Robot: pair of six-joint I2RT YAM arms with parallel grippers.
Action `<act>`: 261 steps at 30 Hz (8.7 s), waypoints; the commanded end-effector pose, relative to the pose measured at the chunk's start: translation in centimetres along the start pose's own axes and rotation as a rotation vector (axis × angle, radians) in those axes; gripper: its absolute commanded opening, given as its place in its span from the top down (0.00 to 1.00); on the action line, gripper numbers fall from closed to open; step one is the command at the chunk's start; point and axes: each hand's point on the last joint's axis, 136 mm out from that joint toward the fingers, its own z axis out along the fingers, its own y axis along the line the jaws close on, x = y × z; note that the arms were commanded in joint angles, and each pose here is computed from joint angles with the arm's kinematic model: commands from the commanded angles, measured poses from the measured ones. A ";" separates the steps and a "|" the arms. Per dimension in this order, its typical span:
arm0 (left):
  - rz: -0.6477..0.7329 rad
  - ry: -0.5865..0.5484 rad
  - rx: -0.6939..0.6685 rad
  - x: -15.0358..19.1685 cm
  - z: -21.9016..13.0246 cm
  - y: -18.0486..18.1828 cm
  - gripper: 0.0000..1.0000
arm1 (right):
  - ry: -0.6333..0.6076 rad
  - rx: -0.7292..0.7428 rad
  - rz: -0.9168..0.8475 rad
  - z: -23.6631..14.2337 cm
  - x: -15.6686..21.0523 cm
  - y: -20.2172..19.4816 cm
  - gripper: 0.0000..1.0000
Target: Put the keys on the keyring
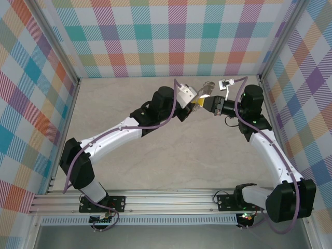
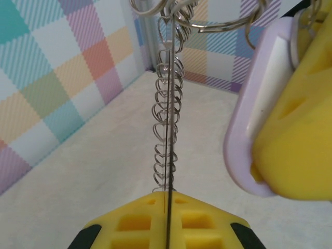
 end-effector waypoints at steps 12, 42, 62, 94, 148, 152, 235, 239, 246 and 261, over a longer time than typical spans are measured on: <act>0.232 -0.162 -0.394 -5.6 -3.5 4.6 1.00 | 0.048 -0.086 -0.121 -0.9 1.6 2.0 1.00; 0.457 -0.326 -0.526 -10.6 -5.4 5.0 1.00 | 0.017 -0.077 -0.194 -1.5 1.7 2.7 1.00; 0.607 -0.294 -0.665 -8.5 -3.2 5.7 1.00 | 0.023 -0.016 -0.118 -0.9 3.0 -0.5 1.00; 0.612 -0.306 -0.658 -8.0 -3.8 5.6 1.00 | -0.016 0.028 -0.092 -2.1 1.8 -1.9 1.00; 0.661 0.236 -0.718 16.8 6.3 10.5 1.00 | 0.128 0.293 0.542 0.3 18.1 -20.6 0.66; 0.696 0.239 -0.719 16.3 6.1 10.6 1.00 | 0.101 0.323 0.504 -0.2 17.1 -19.9 0.58; 0.907 0.555 -0.543 24.9 7.5 10.7 0.00 | -0.272 0.659 0.360 -10.1 9.9 -19.1 0.25; 0.868 0.575 -0.564 24.4 6.2 11.6 0.00 | -0.274 0.652 0.358 -10.2 9.6 -18.5 0.23; 0.779 0.702 -0.480 25.4 4.0 11.8 0.00 | -0.275 0.645 0.348 -10.3 9.1 -17.5 0.14; 0.462 0.715 -0.530 20.9 -2.4 14.4 0.00 | -0.276 0.691 0.340 -10.8 7.9 -17.2 0.00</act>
